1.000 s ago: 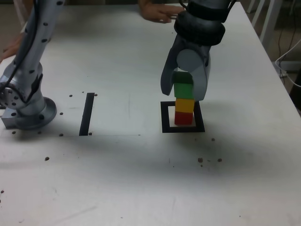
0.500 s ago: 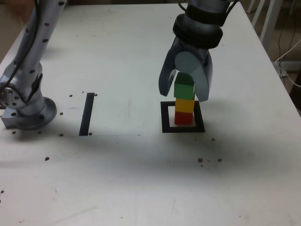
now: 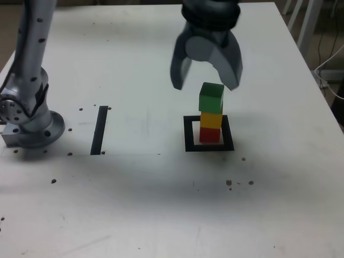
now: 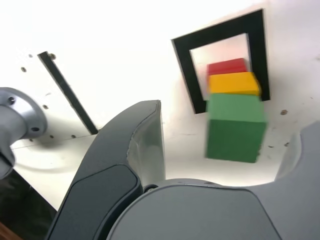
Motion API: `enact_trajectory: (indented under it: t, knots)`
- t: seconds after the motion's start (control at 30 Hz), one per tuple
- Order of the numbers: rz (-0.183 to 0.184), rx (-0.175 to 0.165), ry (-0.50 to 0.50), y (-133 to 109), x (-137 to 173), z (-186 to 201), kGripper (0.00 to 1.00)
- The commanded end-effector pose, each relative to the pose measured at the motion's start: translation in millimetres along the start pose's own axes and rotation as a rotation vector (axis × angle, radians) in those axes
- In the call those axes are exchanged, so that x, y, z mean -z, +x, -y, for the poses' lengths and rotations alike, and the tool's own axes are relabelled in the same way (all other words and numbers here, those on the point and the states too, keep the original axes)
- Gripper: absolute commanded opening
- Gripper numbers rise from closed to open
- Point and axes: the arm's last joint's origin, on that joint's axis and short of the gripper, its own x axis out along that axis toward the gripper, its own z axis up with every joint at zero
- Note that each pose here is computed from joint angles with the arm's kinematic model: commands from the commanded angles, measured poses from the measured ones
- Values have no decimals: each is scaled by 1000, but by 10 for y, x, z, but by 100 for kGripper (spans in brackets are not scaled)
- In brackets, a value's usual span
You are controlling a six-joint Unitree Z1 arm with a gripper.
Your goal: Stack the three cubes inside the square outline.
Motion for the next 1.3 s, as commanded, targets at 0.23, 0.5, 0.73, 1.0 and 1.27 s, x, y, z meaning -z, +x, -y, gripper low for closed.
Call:
enact_trajectory:
  t: [0.23, 0.5, 0.73, 1.0, 1.27]
  knots:
    - [-40, 4, -54, -11, 512, -55, 99]
    - [-57, 6, -105, 159, 1012, -56, 99]
    - [-52, 18, -144, 415, 1387, 2, 99]
    - [-64, 37, -172, 702, 1611, 52, 99]
    - [-80, 56, -186, 891, 1727, 91, 99]
